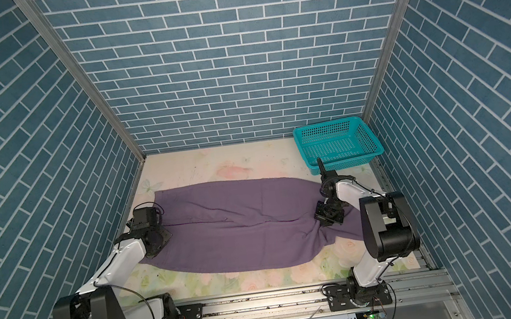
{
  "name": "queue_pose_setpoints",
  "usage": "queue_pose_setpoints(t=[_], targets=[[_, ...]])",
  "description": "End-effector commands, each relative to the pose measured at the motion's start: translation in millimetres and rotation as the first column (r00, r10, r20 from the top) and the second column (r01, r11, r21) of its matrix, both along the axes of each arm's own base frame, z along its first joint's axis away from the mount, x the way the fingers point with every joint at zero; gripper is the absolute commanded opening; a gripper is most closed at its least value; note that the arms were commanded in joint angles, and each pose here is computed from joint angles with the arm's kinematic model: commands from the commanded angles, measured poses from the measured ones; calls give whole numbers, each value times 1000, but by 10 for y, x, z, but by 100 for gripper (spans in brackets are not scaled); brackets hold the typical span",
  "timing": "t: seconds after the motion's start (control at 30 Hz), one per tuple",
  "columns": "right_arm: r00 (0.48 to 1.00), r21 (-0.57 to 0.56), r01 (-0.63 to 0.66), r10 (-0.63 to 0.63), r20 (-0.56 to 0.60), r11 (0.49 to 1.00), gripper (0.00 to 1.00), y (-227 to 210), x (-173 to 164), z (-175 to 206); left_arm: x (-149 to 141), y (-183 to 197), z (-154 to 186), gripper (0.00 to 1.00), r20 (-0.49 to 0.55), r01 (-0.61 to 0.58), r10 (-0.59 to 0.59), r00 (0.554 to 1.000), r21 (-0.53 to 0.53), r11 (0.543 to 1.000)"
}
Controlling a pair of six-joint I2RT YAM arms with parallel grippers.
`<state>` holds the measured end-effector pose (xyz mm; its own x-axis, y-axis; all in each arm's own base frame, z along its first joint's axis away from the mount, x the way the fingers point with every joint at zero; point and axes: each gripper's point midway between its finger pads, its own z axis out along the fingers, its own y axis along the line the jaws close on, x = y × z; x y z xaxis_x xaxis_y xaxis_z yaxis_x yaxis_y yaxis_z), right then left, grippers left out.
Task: Fold and stack the trousers
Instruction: Flatten out the trousers at the center of the table.
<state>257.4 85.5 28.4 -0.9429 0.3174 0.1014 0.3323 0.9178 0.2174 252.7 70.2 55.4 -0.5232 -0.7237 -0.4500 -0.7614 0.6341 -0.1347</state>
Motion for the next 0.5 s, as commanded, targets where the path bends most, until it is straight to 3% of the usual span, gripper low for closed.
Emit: queue_pose_setpoints(t=[0.0,0.03,0.17,0.3,0.37,0.47], targets=[[997,-3,-58,58,47,998,0,30,68,261,-169,121,12,17,-40,-56,58,998,37,998],[997,-40,-67,68,44,997,0,-42,27,304,-174,127,15,16,-39,-59,61,997,37,998],[998,-135,-18,25,52,991,17,-404,-180,493,-162,122,4,16,-38,-59,60,997,31,998],[982,-176,119,-89,168,977,45,-763,-208,746,-113,61,-38,20,-34,-38,38,999,-4,999],[966,-201,189,-145,215,961,51,-962,-191,862,-112,48,-58,23,-38,-36,35,999,-12,999],[937,-182,290,-241,252,939,53,-1221,-139,936,-99,21,-70,23,-31,-23,23,999,-24,999]])
